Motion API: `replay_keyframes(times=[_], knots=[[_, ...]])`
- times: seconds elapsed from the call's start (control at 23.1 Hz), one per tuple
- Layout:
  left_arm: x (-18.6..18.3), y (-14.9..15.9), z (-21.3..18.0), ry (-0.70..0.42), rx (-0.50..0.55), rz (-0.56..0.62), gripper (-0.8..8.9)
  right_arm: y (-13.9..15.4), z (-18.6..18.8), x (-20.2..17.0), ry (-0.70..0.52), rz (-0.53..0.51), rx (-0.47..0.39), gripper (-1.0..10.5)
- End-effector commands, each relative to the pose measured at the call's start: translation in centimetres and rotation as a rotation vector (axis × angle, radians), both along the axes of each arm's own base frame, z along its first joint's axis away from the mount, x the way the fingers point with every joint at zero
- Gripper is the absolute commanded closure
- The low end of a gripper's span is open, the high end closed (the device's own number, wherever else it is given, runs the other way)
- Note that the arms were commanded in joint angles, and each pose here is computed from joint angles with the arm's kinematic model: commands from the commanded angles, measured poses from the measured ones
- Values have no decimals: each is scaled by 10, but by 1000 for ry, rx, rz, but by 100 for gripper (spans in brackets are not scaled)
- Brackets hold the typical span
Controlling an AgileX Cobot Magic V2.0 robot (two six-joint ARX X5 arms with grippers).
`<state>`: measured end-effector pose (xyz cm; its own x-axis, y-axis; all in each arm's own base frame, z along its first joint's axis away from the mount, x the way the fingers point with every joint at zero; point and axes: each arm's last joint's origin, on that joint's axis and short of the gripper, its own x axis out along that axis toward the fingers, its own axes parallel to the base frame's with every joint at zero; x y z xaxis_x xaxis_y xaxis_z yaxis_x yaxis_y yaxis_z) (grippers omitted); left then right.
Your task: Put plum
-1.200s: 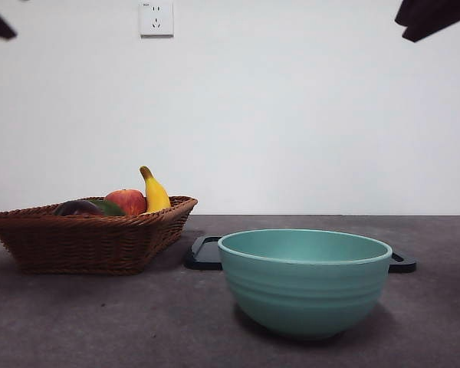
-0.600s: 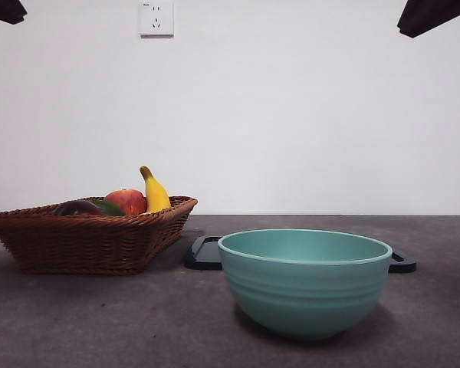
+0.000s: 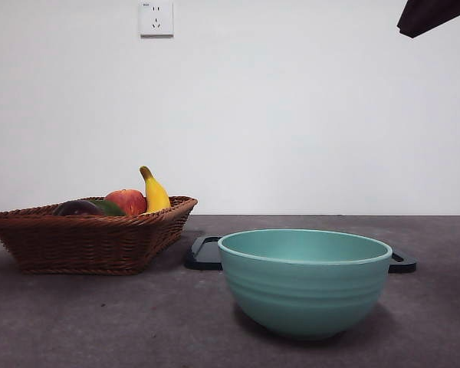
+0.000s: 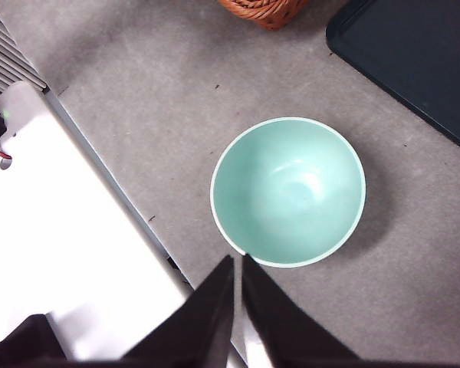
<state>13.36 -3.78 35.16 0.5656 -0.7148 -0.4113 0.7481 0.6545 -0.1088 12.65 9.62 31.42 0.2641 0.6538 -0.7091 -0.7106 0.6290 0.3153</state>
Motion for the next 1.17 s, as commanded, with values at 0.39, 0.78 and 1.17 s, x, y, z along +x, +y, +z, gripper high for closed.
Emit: replay_keyframes(times=[0.39, 0.78, 1.17], knots=[[-34, 36, -50, -602, 94, 702, 805, 2, 4, 1, -18, 18, 6, 940], [-40, 40, -133, -517, 106, 824, 805, 3, 5, 2, -29, 18, 14, 940], [-41, 40, -174, -461, 76, 838, 805, 4, 5, 3, -42, 18, 22, 940]])
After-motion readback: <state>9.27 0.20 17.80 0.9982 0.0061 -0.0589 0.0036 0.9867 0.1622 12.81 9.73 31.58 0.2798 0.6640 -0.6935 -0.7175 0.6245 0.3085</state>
